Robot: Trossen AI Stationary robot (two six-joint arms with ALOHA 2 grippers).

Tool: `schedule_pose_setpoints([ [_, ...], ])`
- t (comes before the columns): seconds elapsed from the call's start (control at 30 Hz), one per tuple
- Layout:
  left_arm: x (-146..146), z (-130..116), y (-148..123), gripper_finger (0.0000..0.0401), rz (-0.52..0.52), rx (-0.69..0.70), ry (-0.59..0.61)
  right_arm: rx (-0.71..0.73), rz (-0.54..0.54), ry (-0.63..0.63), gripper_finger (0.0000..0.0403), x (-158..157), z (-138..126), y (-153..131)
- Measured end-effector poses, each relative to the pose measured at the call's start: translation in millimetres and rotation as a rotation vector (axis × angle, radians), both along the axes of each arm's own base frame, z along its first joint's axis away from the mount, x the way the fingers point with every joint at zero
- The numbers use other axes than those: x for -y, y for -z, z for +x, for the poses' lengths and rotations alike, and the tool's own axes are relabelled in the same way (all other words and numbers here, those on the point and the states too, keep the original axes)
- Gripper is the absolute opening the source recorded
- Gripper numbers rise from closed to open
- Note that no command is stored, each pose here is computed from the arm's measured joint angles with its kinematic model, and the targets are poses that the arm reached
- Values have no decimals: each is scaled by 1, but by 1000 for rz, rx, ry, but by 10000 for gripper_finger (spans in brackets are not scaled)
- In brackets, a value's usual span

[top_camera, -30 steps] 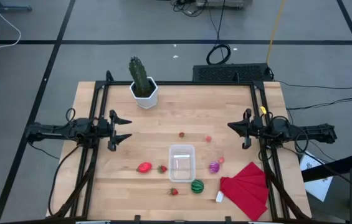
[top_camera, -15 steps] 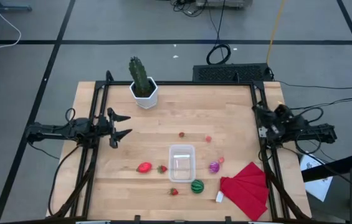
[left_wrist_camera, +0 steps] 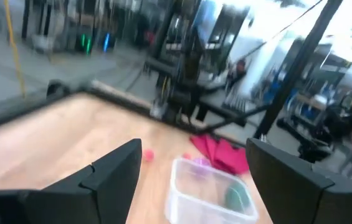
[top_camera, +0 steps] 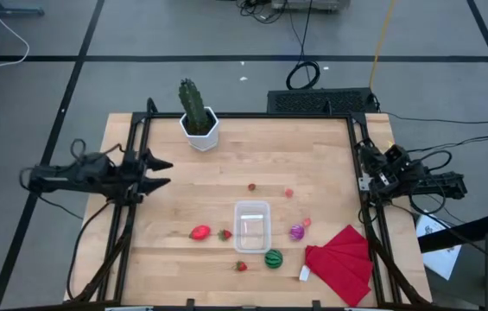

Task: Pick and placing Produce into tupperware
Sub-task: Put the dragon fruit into the transparent bin

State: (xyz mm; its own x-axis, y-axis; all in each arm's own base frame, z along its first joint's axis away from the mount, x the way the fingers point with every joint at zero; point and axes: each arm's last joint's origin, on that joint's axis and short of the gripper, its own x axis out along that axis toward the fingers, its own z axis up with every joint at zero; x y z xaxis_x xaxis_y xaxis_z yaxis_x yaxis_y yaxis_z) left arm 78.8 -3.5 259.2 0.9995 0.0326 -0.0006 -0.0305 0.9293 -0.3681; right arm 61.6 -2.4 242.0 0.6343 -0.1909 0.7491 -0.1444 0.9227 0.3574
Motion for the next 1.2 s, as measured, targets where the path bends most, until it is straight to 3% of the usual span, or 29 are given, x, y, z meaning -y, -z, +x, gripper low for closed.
schedule_pose_setpoints([
  [0.1, 4, 7, -43, 292, 2, -85, 48, -37, -17, 17, 0, 0, 2, 1],
  [0.2, 13, 33, -67, 292, -13, -291, 124, -74, -38, 38, 0, 0, 3, -1],
  [0.33, 33, 80, -66, 292, -139, -630, 159, -93, -65, 67, 0, 0, 3, -4],
  [0.43, 49, 110, -55, 292, -156, -749, 169, -88, -81, 117, 0, 0, 2, -5],
  [0.77, 80, 142, -29, 292, -377, -917, 178, -97, -104, 194, 0, 1, 1, -6],
  [1.2, 96, 154, -21, 292, -387, -900, 207, -148, -101, 178, 0, 1, 4, -3],
])
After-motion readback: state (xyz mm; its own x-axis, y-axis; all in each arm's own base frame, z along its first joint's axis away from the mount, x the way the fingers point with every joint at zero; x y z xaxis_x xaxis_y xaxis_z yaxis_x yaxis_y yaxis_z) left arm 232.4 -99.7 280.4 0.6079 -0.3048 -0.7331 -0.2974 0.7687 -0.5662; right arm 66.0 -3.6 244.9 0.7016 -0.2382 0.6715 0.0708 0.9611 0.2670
